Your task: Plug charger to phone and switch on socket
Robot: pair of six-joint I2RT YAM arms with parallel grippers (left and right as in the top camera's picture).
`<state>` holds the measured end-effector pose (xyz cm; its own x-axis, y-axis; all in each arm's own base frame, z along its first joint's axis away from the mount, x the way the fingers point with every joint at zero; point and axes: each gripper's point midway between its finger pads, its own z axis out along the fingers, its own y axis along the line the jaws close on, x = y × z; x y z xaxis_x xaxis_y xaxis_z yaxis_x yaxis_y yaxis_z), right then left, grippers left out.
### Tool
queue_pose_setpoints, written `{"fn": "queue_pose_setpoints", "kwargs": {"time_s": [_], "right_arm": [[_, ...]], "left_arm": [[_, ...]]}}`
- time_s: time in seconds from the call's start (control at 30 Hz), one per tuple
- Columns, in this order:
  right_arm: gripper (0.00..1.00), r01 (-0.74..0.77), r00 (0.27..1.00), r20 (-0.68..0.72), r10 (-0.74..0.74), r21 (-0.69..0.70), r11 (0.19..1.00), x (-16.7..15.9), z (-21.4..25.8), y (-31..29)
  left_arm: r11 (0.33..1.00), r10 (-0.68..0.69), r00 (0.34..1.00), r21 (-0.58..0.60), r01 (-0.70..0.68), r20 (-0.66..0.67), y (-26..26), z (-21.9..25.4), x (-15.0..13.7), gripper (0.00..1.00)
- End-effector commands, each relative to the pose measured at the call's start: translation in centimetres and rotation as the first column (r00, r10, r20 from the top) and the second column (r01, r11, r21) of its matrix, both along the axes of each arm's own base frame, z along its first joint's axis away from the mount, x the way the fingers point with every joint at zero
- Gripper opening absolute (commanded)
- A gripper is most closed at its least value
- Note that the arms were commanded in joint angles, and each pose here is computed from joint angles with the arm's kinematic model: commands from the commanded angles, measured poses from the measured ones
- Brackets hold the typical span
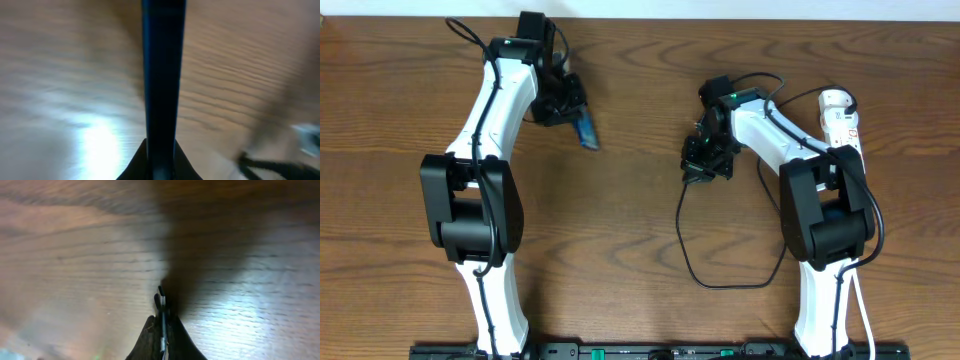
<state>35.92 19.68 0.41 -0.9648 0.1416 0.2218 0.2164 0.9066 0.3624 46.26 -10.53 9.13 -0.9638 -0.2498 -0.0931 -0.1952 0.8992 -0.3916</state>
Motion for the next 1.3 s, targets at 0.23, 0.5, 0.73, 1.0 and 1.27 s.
{"fn": "queue_pose_setpoints", "kwargs": {"time_s": [0.23, 0.5, 0.73, 1.0, 1.27], "right_arm": [[0.01, -0.379, 0.898, 0.367, 0.243, 0.367, 0.849, -0.7, 12.4, 2.7], [0.01, -0.482, 0.846, 0.488, 0.212, 0.532, 0.697, -1.8, 17.4, 3.1], [0.01, -0.501, 0.824, 0.545, 0.155, 0.574, 0.648, -0.8, 18.8, 2.4], [0.01, -0.528, 0.798, 0.586, 0.141, 0.567, 0.632, -0.4, 19.6, 2.4], [0.01, -0.661, 0.655, 0.742, 0.146, 0.469, 0.586, -1.7, 24.3, 3.0]], "left_arm": [[0.464, -0.225, 0.817, -0.679, 0.569, 0.531, -11.2, 17.6, 0.2, 0.07], [0.373, -0.181, 0.825, -0.739, 0.561, 0.535, -11.9, 24.0, 1.7, 0.07], [0.312, -0.217, 0.767, -0.702, 0.640, 0.603, -12.4, 26.9, 0.4, 0.08], [0.300, -0.235, 0.766, -0.705, 0.643, 0.598, -13.0, 26.9, -0.1, 0.07], [0.318, -0.196, 0.763, -0.696, 0.644, 0.616, -13.2, 27.1, 0.6, 0.07]]}}
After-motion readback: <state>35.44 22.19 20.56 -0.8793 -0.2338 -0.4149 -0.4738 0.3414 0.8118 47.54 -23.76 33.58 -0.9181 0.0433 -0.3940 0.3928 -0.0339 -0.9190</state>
